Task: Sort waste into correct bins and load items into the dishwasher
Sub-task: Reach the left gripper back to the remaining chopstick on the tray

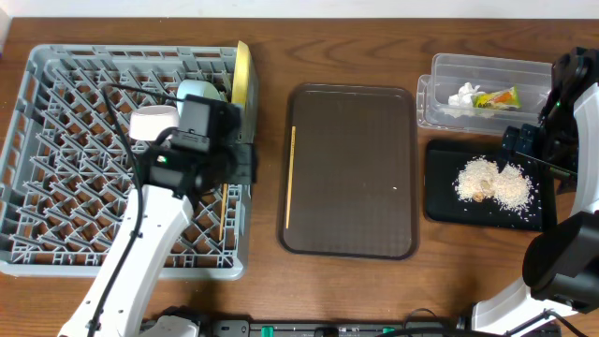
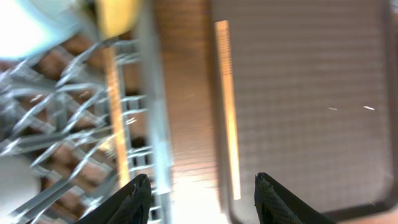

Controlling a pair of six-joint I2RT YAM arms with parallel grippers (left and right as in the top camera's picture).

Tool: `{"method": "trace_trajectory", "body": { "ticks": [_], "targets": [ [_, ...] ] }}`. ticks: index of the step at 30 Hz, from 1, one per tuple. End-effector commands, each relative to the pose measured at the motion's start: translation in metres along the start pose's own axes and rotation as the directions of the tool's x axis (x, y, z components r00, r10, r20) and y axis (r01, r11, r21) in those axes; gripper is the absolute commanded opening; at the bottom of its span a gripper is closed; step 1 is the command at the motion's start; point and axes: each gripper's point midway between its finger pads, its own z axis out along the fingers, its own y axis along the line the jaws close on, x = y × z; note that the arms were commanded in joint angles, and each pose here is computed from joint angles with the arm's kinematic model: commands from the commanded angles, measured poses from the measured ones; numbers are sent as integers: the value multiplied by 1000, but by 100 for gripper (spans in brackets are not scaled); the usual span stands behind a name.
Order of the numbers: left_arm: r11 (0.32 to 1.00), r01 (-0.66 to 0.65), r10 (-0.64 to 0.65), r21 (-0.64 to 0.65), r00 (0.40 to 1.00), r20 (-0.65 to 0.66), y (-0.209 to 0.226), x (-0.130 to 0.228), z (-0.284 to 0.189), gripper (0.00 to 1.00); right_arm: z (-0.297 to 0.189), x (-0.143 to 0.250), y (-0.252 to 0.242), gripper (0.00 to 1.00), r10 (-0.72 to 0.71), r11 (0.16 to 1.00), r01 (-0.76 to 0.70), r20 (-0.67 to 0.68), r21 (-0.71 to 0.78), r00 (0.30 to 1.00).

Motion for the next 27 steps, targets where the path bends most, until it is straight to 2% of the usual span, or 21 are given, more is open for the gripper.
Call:
{"method": "trace_trajectory", "body": {
  "ticks": [1,6,11,14,20,27],
  "targets": [
    [996,-61,63,63,998,-16,-29,2,7,56,1,-2,-1,99,9,1000,-9,-2,1,1000],
    [983,-148,157,104,984,-85,-62,16,40,56,1,-1,-1,99,9,1000,-9,-4,1,1000],
    [977,-213,214,21,966,-148,-66,28,83,56,1,-1,-2,99,8,1000,-8,-6,2,1000],
    [972,-234,234,22,954,-189,-71,38,107,56,1,-1,-2,99,9,1000,-9,-6,2,1000],
    [974,-225,210,-32,942,-262,-63,55,141,56,1,-1,-2,99,8,1000,-8,-6,2,1000],
    [971,-207,169,-121,949,-267,-48,55,150,56,1,-1,-2,99,8,1000,-8,-6,2,1000]
  ]
}}
